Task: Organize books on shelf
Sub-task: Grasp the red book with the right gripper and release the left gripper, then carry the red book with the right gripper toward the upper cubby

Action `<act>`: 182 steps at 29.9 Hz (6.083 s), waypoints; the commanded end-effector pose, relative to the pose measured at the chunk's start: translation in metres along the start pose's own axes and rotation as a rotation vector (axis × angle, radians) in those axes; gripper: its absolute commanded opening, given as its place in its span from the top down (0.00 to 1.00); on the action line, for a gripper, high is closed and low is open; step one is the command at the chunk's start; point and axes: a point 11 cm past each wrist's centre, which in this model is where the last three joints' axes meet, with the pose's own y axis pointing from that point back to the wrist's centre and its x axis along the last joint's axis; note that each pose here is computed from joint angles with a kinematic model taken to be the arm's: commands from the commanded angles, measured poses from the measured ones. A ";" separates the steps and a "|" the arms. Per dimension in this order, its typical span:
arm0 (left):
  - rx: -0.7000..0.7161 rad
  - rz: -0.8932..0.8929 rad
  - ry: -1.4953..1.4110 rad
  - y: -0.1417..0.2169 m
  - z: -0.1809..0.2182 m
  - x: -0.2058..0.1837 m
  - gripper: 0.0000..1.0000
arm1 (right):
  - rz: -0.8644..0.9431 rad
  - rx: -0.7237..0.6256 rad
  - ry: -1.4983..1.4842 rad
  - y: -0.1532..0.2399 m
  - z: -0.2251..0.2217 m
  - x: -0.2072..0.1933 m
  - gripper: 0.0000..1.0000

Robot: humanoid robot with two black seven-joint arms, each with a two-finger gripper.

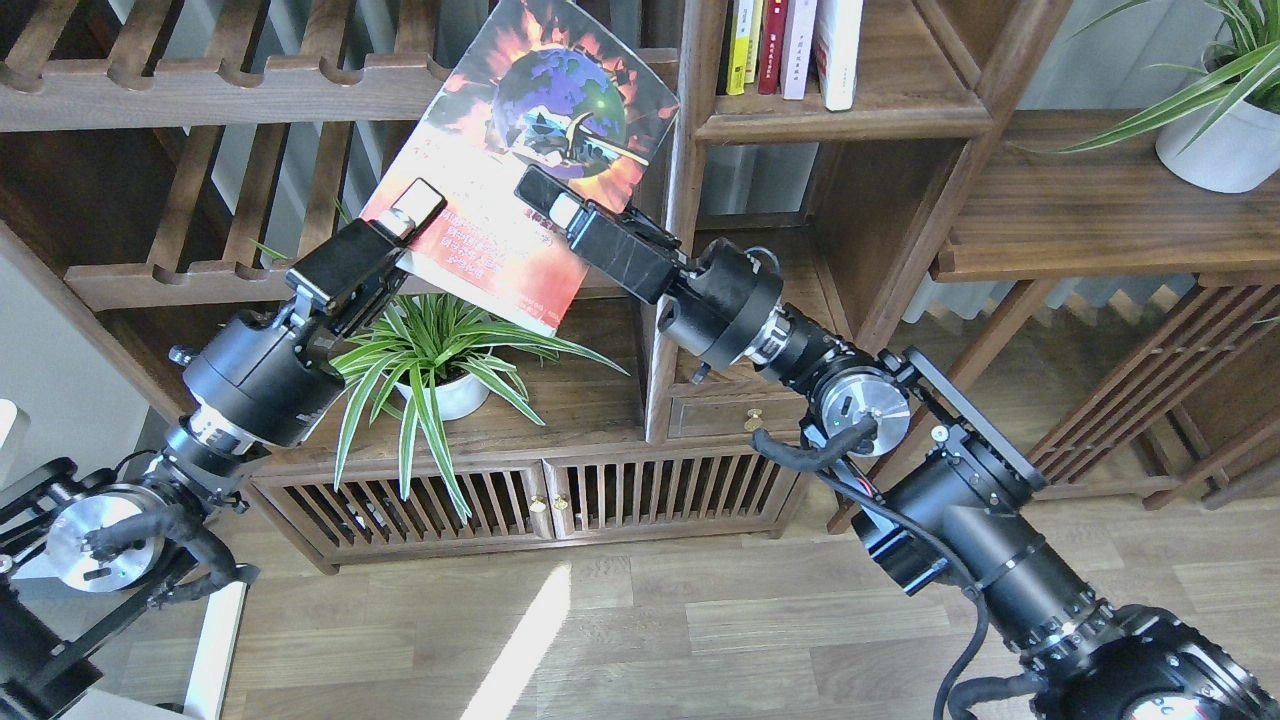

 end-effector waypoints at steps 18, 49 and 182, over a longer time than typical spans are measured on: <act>0.029 -0.008 0.008 0.004 -0.006 -0.007 1.00 | 0.002 0.000 -0.010 0.000 0.001 0.001 0.37; 0.024 0.020 0.006 0.010 -0.005 0.000 0.97 | -0.006 0.014 -0.046 -0.001 0.001 0.000 0.75; -0.309 0.423 -0.031 0.134 0.064 0.091 0.10 | 0.486 -0.051 0.548 0.159 -0.279 0.017 0.99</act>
